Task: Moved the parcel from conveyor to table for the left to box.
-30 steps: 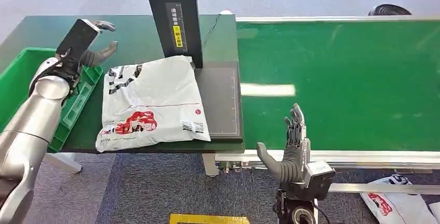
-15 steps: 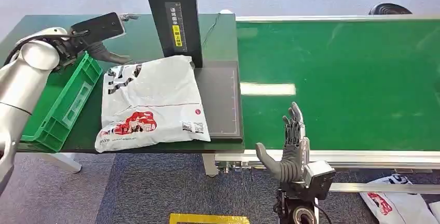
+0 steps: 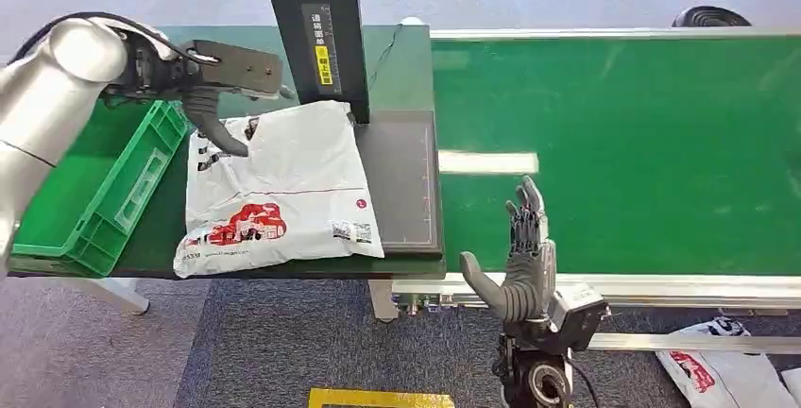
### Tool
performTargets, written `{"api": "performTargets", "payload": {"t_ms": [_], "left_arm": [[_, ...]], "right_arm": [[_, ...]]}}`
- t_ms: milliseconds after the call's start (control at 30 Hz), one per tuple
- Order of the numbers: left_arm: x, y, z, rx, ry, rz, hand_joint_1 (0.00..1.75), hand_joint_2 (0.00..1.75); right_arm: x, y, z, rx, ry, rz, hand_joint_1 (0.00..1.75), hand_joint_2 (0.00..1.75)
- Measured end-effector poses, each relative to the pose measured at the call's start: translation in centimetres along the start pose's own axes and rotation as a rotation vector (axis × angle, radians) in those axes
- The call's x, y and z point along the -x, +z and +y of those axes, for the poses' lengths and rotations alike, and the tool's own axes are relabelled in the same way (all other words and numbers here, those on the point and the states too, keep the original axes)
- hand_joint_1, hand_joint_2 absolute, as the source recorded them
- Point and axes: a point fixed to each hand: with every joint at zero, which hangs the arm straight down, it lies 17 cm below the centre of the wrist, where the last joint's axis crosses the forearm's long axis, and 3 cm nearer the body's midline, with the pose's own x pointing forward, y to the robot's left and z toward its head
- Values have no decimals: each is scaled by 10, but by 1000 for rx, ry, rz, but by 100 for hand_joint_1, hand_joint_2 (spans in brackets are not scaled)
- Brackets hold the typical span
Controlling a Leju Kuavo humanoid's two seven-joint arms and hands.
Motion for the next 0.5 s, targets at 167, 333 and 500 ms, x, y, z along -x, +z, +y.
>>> {"api": "performTargets", "payload": {"t_ms": [167, 333, 500], "left_arm": [[-7, -15, -18, 64, 6, 10, 0, 175], [1, -20, -26, 91, -7, 43, 0, 175], [1, -22, -28, 95, -8, 44, 0, 175]], "right_arm": [[3, -1, 2, -1, -2, 3, 0, 175], [6, 1, 5, -10, -4, 12, 0, 175], [8, 2, 5, -10, -6, 17, 0, 175]]}}
